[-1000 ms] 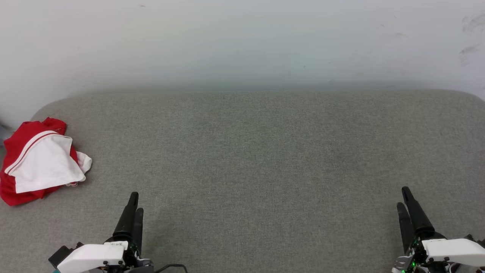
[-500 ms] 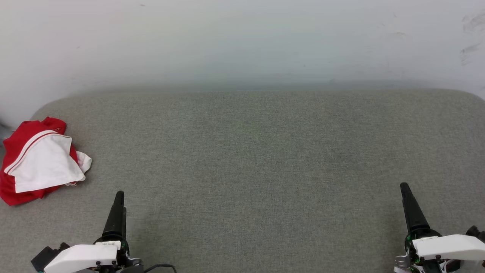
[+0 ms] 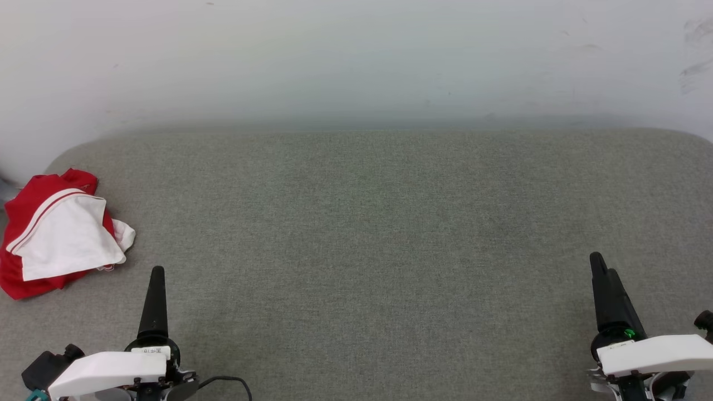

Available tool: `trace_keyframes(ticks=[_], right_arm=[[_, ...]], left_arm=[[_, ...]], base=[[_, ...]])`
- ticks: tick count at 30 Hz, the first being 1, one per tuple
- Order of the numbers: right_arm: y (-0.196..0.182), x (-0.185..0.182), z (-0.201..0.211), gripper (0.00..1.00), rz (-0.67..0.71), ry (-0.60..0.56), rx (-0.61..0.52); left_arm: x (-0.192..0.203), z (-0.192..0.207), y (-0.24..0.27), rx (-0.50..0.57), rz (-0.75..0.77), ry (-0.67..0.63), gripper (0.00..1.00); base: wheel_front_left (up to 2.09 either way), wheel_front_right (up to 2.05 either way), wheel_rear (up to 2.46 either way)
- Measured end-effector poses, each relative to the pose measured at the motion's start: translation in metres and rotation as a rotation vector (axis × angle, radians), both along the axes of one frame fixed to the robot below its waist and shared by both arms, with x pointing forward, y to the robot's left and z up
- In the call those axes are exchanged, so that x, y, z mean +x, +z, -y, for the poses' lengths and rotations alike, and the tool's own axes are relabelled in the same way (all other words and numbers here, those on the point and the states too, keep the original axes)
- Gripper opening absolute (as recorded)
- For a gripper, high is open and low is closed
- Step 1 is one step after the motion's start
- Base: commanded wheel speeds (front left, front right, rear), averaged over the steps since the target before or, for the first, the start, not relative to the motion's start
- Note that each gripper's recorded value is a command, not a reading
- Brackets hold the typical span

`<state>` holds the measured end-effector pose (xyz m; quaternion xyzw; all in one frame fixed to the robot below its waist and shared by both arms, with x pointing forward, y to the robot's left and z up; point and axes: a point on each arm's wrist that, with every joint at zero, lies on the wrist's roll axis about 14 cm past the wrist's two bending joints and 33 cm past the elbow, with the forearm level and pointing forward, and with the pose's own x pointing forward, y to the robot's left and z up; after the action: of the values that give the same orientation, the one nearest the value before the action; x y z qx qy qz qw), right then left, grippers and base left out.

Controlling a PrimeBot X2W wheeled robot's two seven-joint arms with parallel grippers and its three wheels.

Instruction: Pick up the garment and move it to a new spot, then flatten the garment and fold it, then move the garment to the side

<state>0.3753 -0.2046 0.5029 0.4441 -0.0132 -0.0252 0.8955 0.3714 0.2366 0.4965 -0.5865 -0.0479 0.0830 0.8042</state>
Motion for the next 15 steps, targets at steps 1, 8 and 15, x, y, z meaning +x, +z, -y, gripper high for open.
trace_keyframes(ticks=[1,8,15], right_arm=[[0.002,0.000,0.000,1.00,0.007,0.000,-0.025],[0.017,0.003,-0.007,1.00,0.050,0.034,-0.219],[0.030,0.004,-0.011,1.00,0.093,0.038,-0.357]], left_arm=[[0.000,0.000,0.003,0.021,0.008,-0.001,1.00],[-0.001,-0.001,0.020,0.161,0.042,0.004,1.00],[0.001,0.007,0.036,0.322,0.055,-0.003,1.00]], base=[[0.00,0.00,0.00],[0.00,0.00,0.00],[0.00,0.00,0.00]])
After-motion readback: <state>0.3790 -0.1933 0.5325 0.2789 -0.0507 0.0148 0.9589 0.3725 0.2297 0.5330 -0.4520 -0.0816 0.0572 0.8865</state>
